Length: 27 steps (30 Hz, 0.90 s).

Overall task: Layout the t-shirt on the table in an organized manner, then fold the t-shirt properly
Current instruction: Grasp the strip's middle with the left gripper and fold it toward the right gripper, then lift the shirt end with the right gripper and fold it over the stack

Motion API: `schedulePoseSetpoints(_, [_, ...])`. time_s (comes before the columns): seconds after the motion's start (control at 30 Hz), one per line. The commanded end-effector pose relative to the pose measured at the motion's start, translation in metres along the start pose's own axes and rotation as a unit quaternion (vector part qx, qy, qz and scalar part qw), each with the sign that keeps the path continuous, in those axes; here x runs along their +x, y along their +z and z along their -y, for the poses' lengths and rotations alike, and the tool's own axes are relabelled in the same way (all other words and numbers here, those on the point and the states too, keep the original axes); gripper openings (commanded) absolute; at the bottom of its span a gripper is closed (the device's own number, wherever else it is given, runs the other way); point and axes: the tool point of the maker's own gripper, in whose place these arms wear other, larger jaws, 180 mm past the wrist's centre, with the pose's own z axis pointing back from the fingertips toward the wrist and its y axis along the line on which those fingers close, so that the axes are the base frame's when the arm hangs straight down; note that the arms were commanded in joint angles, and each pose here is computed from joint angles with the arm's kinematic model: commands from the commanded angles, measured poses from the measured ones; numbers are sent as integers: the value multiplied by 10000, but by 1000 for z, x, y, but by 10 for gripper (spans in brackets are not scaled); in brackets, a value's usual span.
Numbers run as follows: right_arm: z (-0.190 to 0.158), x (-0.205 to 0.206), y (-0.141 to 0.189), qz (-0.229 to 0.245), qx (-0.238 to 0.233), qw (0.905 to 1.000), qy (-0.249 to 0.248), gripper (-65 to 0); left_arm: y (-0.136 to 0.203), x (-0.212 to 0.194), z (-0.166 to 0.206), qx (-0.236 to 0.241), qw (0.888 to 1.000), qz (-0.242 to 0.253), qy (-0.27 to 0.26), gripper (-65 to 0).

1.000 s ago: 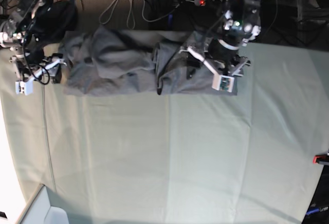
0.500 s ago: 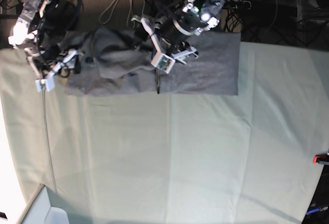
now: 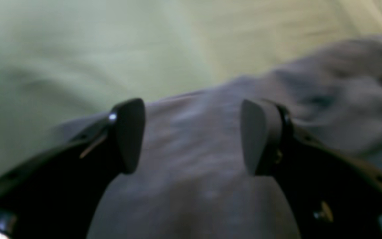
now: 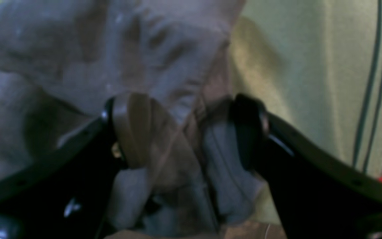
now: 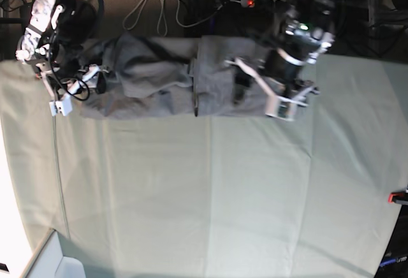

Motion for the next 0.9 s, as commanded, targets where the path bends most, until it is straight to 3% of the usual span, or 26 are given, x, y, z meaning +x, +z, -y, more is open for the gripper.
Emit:
schedulePoseSetpoints(0.0, [-3, 5, 2, 70, 73, 9999, 89, -276, 4, 17, -14, 175, 9994, 299, 34, -215])
schedulePoseSetpoints(0.17, [-38, -3, -7, -78, 468, 9982, 358, -468, 21, 21, -87, 1131, 9926, 394, 220, -215])
schedulePoseSetpoints(0.27, [-52, -3, -11, -109, 632, 9968, 479, -625, 34, 23, -117, 1481, 9863, 515, 515, -215])
schedulePoseSetpoints(0.3, [-56, -4, -12, -119, 666, 9965, 489, -650, 38, 24, -126, 1567, 9840, 562, 635, -215])
schedulePoseSetpoints(0.43, [-58, 15, -5, 147, 605, 9962, 605, -650, 55, 22, -151, 1804, 9758, 695, 1024, -215])
schedulePoseSetpoints(0.7, [-81, 77, 54, 1208, 261, 9858, 1140, -650, 76, 7, -174, 2151, 9679, 591, 1156, -215])
schedulePoseSetpoints(0.87, [-125, 75, 69, 1263, 604, 9803, 1395, -650, 91, 3, -192, 2449, 9604, 605, 1184, -215])
